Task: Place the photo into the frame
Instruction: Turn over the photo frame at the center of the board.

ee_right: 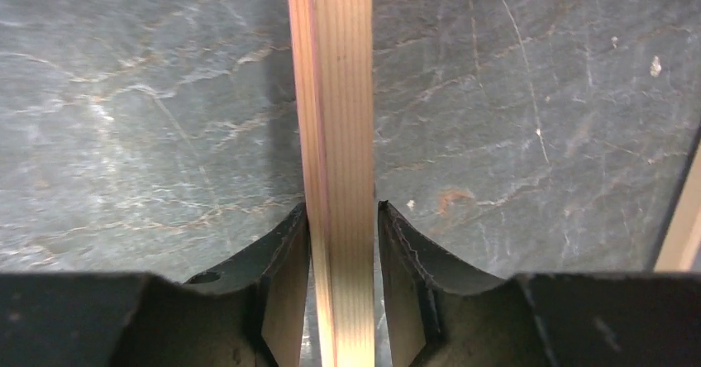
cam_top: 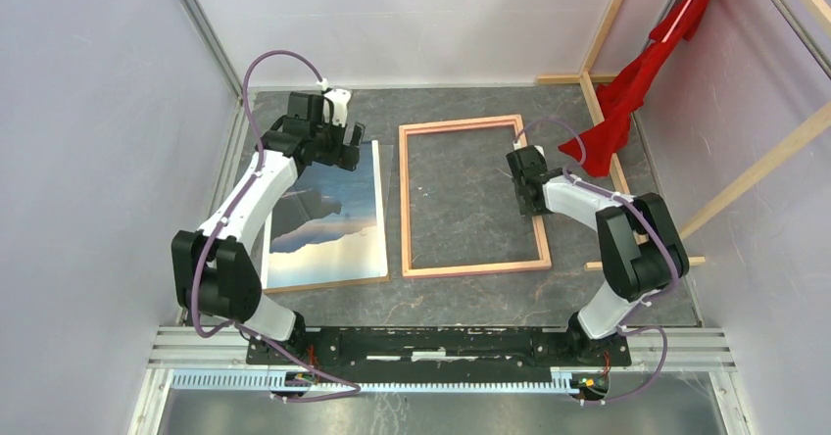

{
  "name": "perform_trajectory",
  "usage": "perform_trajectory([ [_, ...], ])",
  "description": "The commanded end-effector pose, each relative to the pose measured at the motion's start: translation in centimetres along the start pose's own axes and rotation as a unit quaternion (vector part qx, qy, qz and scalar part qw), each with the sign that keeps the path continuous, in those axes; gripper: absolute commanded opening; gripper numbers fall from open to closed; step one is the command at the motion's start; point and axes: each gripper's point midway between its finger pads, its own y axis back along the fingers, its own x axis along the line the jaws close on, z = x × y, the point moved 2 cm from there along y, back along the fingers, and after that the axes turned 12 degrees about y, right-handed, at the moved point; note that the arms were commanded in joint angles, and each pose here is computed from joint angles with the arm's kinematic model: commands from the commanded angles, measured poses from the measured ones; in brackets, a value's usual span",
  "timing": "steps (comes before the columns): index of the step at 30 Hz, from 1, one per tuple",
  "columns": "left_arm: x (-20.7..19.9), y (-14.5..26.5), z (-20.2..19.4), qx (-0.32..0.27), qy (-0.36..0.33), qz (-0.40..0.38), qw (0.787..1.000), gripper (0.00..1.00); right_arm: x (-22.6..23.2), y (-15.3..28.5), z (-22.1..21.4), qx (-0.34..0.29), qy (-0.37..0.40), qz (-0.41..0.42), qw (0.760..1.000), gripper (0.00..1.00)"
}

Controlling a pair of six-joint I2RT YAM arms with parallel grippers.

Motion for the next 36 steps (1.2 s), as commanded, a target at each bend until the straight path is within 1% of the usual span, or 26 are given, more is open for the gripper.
perform_trajectory([
  [1,1.1,1.3,0.4,-0.009,-0.021,0.006,1.000,1.00,-2.5,0.3,0.2,0.004,0.010,-0.067,0.998,0.45],
  [5,3.2,1.2,-0.1,0.002,-0.012,0.020,1.000,1.00,-2.7,0.6,0.2,0.006,0.001,-0.071,0.997,0.56],
  [7,4.5,1.3,-0.3,0.007,-0.008,0.032,0.999,1.00,-2.6,0.9,0.7,-0.005,-0.008,-0.064,0.998,0.59],
  [9,5.9,1.5,-0.6,0.012,-0.005,0.048,0.999,1.00,-2.2,1.9,1.8,-0.030,-0.024,-0.042,0.998,0.61],
  [10,6.6,1.6,-0.9,0.015,-0.003,0.057,0.998,1.00,-1.5,2.8,2.8,-0.054,-0.034,-0.019,0.998,0.63],
  [11,7.4,1.7,-1.2,0.019,0.000,0.066,0.998,1.00,-0.6,3.9,4.2,-0.086,-0.042,0.009,0.995,0.68],
  [13,8.9,1.8,-1.9,0.026,0.005,0.084,0.996,1.00,1.9,6.6,6.7,-0.141,-0.051,0.068,0.986,0.76],
  [15,11.9,2.2,-2.8,0.034,0.019,0.113,0.993,1.00,6.1,9.9,9.2,-0.195,-0.031,0.123,0.973,0.81],
  [16,13.4,2.4,-2.8,0.030,0.024,0.130,0.991,1.00,8.1,11.3,10.3,-0.210,-0.021,0.140,0.967,0.84],
  [17,14.9,2.7,-2.9,0.029,0.030,0.147,0.988,0.99,10.4,12.3,10.9,-0.216,-0.006,0.163,0.963,0.85],
  [19,17.5,3.2,-3.2,0.030,0.042,0.171,0.984,0.98,14.3,14.3,12.2,-0.229,-0.002,0.212,0.950,0.85],
  [22,20.7,3.7,-4.8,0.045,0.054,0.212,0.975,0.98,19.3,16.6,13.6,-0.258,-0.006,0.267,0.928,0.85],
  [24,21.9,3.6,-6.6,0.059,0.063,0.221,0.971,0.96,22.3,17.3,14.5,-0.262,0.008,0.283,0.923,0.87],
  [26,22.6,3.4,-8.2,0.071,0.068,0.228,0.969,0.95,24.4,18.3,16.1,-0.281,0.013,0.292,0.914,0.98],
  [28,23.2,3.3,-9.5,0.077,0.070,0.232,0.967,0.94,25.7,19.1,18.3,-0.298,0.004,0.308,0.903,0.98],
  [30,23.7,3.3,-10.5,0.083,0.075,0.230,0.967,0.93,26.1,18.9,19.7,-0.292,-0.014,0.307,0.906,0.98],
  [33,24.2,3.5,-11.3,0.085,0.086,0.228,0.966,0.93,27.3,18.2,20.1,-0.286,-0.024,0.341,0.895,0.98],
  [36,24.5,3.5,-11.9,0.087,0.090,0.231,0.965,0.93,28.0,16.5,19.9,-0.266,-0.039,0.326,0.906,0.98],
])
